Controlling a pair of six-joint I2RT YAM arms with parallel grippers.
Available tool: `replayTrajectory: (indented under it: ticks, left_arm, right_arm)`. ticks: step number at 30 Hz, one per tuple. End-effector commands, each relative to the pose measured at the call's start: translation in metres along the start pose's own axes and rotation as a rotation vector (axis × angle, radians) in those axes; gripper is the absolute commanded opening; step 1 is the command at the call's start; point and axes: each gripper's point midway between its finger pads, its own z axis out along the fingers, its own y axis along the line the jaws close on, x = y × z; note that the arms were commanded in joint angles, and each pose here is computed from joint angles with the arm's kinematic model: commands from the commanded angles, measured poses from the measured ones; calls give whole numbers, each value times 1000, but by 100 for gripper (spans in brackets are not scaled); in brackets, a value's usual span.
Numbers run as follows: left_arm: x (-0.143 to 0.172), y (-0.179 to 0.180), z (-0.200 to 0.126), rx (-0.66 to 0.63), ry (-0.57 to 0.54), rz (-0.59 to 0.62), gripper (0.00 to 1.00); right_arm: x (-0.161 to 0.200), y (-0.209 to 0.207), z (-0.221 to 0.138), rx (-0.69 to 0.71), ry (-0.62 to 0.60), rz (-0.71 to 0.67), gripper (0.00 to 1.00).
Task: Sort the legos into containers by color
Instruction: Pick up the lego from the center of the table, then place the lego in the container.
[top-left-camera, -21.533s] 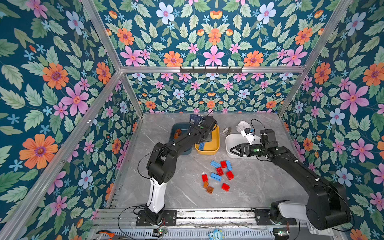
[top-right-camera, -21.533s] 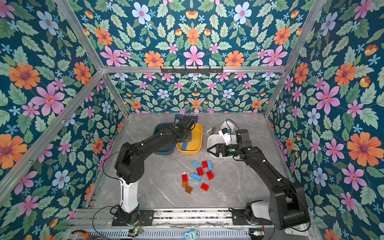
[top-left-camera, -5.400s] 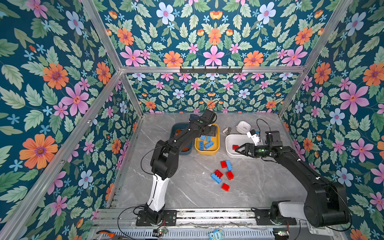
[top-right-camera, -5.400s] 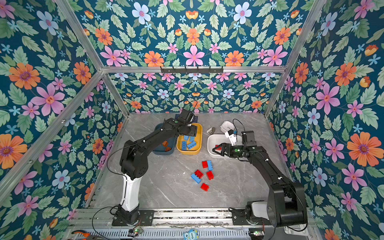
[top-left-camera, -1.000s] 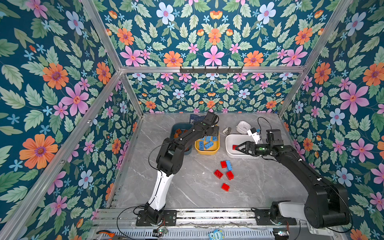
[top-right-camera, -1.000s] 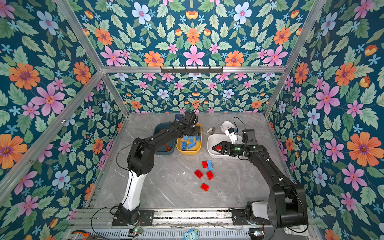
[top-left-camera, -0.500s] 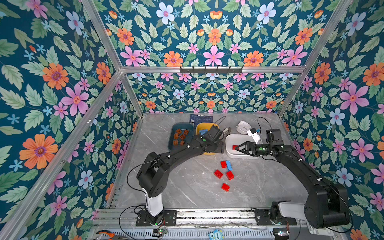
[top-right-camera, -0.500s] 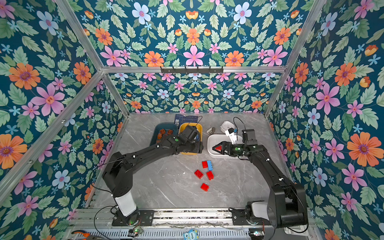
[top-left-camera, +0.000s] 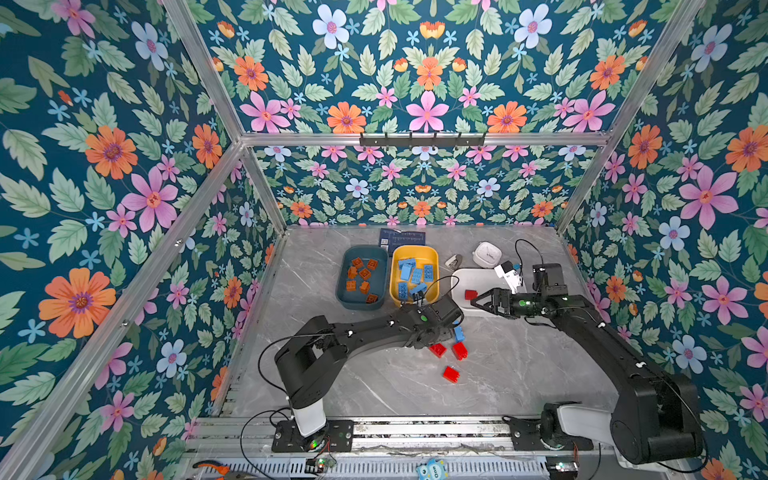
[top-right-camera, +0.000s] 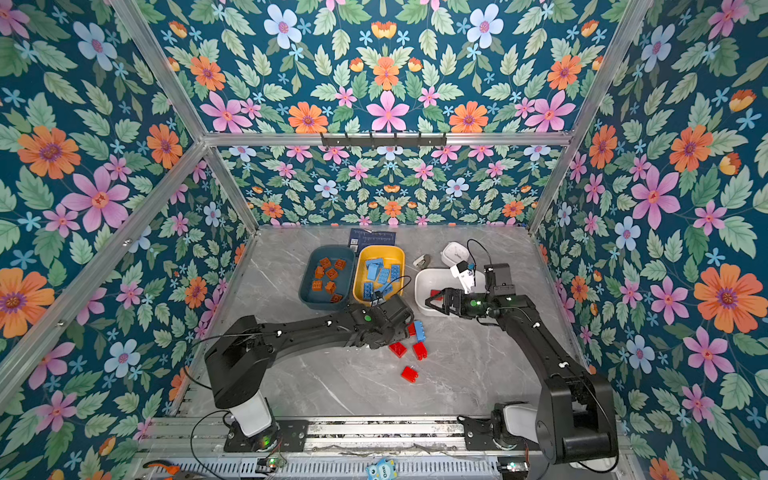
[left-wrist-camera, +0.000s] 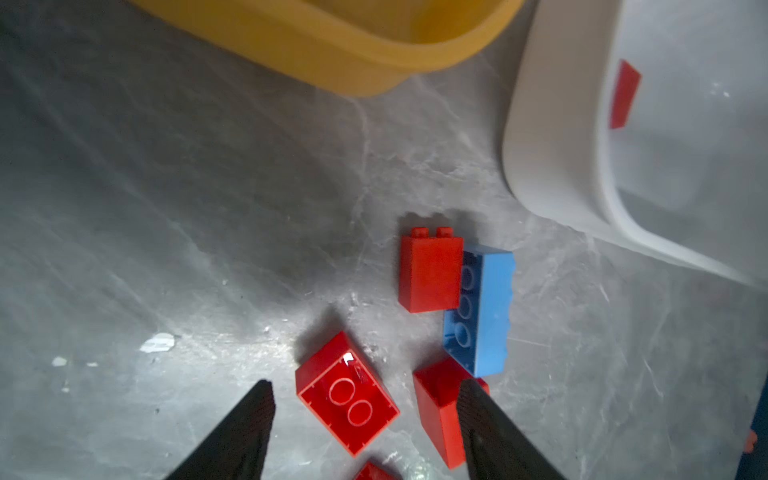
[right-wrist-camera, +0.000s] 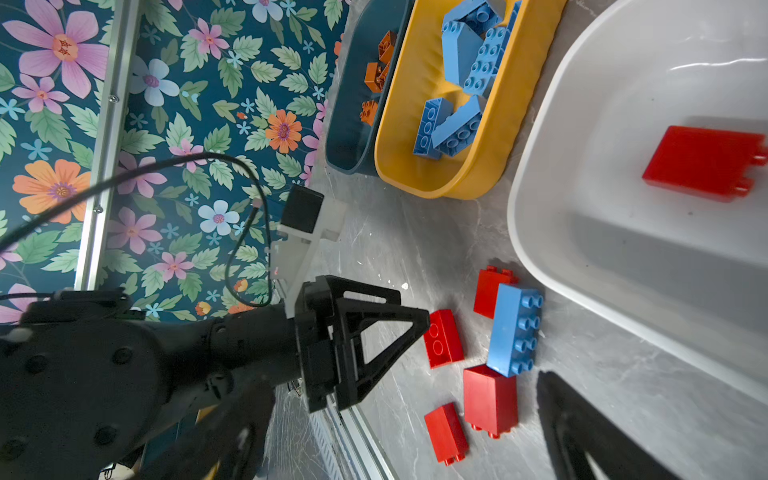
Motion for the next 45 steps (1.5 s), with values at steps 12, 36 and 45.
replayTrajectory:
  ticks: [12,36,45]
  left_arm:
    - [25,17,29,-143,41,-169,64]
    - [-44,-20,-19,-87,-103,196,27]
    - [-122,-98,-25,152,-192,406,25]
  right_arm:
    - [13,-6,1,10,12,-4,99]
    - [1,-6,-11,42,-40,-18,99]
    - [-10,-3,-30,73,-104,-19,99]
